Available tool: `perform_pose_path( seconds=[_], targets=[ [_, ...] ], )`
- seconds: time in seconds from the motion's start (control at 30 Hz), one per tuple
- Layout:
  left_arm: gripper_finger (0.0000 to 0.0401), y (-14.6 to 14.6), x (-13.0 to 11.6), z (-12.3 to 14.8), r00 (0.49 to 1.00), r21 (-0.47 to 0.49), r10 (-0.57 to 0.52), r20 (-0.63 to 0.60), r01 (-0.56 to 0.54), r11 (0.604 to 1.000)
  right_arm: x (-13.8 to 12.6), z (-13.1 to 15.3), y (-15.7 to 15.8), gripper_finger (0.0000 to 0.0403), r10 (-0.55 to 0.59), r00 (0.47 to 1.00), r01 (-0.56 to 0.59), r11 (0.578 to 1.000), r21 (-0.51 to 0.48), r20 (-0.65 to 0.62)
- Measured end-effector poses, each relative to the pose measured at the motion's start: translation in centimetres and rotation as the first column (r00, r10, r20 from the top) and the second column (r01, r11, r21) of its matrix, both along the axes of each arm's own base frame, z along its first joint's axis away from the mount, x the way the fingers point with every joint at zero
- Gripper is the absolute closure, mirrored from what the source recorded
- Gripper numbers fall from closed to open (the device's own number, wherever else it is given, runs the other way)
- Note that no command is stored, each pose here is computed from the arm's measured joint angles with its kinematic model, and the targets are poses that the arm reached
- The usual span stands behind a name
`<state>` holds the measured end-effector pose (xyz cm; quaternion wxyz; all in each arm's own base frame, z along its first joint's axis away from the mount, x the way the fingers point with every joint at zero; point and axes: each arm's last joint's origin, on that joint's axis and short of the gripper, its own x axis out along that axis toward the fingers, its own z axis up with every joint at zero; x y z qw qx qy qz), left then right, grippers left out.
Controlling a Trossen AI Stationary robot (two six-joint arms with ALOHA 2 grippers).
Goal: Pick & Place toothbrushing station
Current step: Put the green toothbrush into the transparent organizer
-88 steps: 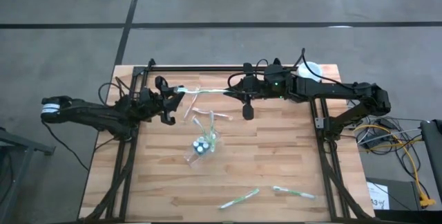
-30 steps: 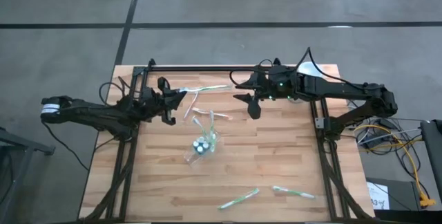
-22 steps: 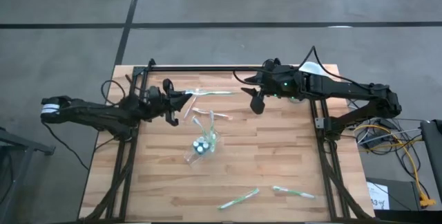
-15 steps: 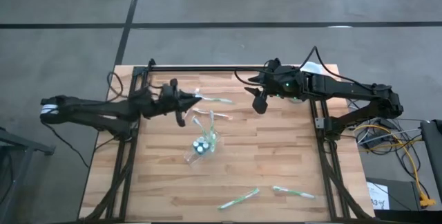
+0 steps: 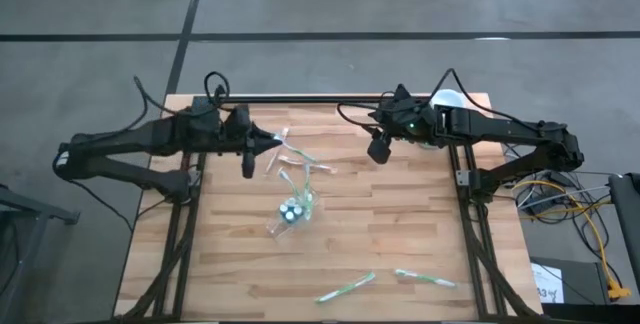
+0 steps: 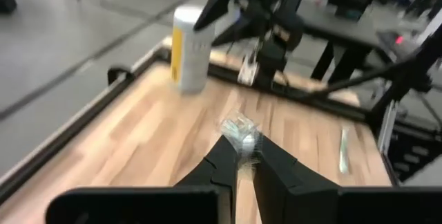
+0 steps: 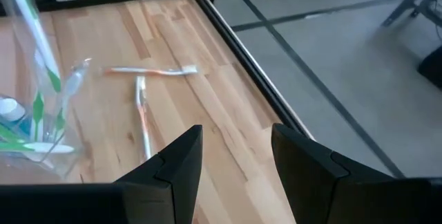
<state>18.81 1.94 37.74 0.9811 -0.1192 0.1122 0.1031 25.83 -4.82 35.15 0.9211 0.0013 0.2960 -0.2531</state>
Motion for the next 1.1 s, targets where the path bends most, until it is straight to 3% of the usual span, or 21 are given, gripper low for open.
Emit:
perform_pose_path(
  seconds=[0.2,0.4,0.67,0.97,1.1],
  targets=[
    [0.0371,-0.2,-0.6,0.2,0.997,-0.067,-0.029,-0.073,0.024,0.997,-0.1,-0.1,0.0,0.0234,-0.01,1.0,0.01,1.0,0.013,-0.004],
    [0.0371,-0.6,0.2,-1.2,0.977,-0.127,-0.101,-0.187,0.078,0.989,-0.1,-0.1,-0.3,0.0234,-0.023,1.0,0.023,1.0,0.013,-0.005],
    [0.0371,-1.3,1.9,-4.8,0.934,-0.085,-0.167,-0.316,0.147,0.985,-0.2,-0.2,-0.6,0.0234,-0.034,0.999,0.034,0.999,0.015,-0.006],
    [0.0371,-1.9,3.5,-9.0,0.937,-0.06,-0.217,-0.274,0.208,0.976,-0.1,-0.2,-0.6,0.0234,-0.032,0.999,0.032,0.999,0.013,-0.007],
    [0.0371,-1.9,3.4,-10.7,0.925,-0.049,-0.221,-0.31,0.217,0.975,-0.1,-0.2,-0.6,0.0234,-0.032,0.999,0.032,0.999,0.013,-0.008]
  ],
)
